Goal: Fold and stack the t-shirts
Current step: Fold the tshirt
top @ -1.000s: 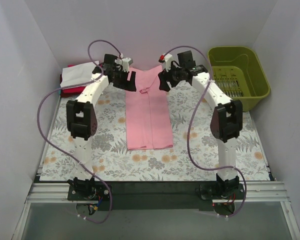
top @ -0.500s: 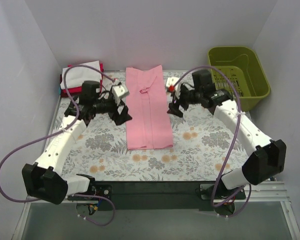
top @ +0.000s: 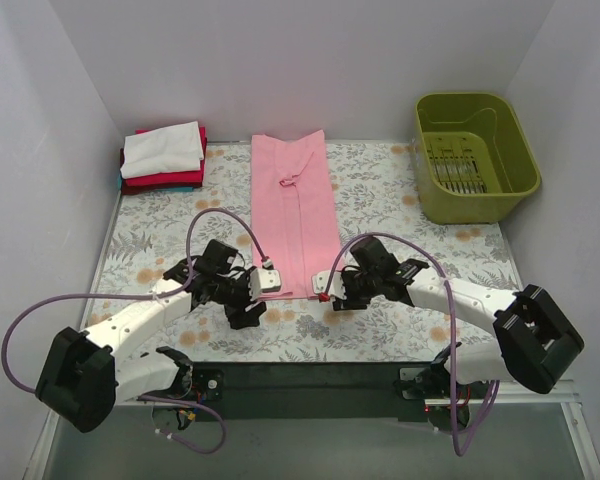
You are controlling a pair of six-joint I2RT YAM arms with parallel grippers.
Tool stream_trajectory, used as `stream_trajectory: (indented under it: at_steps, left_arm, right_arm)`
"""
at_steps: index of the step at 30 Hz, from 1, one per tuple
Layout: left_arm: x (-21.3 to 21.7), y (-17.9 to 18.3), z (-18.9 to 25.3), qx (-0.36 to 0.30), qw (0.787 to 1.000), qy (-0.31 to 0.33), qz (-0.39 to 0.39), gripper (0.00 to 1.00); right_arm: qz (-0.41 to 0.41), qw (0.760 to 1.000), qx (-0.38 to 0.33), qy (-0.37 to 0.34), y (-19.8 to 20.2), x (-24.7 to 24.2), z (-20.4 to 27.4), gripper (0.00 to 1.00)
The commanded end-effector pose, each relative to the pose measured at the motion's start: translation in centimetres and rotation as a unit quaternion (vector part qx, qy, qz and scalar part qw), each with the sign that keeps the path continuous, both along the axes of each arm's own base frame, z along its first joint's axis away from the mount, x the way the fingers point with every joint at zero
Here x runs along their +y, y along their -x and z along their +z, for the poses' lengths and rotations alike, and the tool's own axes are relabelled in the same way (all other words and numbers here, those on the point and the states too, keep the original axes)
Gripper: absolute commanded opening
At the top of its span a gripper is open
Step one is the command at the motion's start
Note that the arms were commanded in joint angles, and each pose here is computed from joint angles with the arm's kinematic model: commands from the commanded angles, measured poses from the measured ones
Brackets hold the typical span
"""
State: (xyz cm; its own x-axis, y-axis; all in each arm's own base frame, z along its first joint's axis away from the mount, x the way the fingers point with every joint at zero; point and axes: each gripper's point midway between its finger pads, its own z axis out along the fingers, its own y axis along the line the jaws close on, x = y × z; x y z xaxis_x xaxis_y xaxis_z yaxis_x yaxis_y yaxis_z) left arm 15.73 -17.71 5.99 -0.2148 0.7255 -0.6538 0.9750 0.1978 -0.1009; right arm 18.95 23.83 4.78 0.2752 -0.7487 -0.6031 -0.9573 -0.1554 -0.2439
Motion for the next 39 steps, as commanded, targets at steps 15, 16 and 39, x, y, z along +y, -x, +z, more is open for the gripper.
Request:
stream_trajectory:
  at_steps: [15,16,39]
  left_arm:
    - [-1.1,-4.6,-1.7,-0.09,0.996,-0.019,-0.019,0.59]
    - [-0.9,-4.6,-2.3,-0.085,0.996,-0.028,-0.022,0.59]
    - [-0.4,-5.2,-5.7,-0.053,0.995,-0.078,-0.037,0.13]
  right_arm:
    - [0.054,0.994,-0.084,-0.032,-1.1,1.0,0.6,0.55]
    - [0.056,0.995,-0.08,-0.028,-1.0,0.9,0.2,0.56]
    - [0.041,0.998,-0.015,0.052,-2.1,0.5,-4.7,0.01]
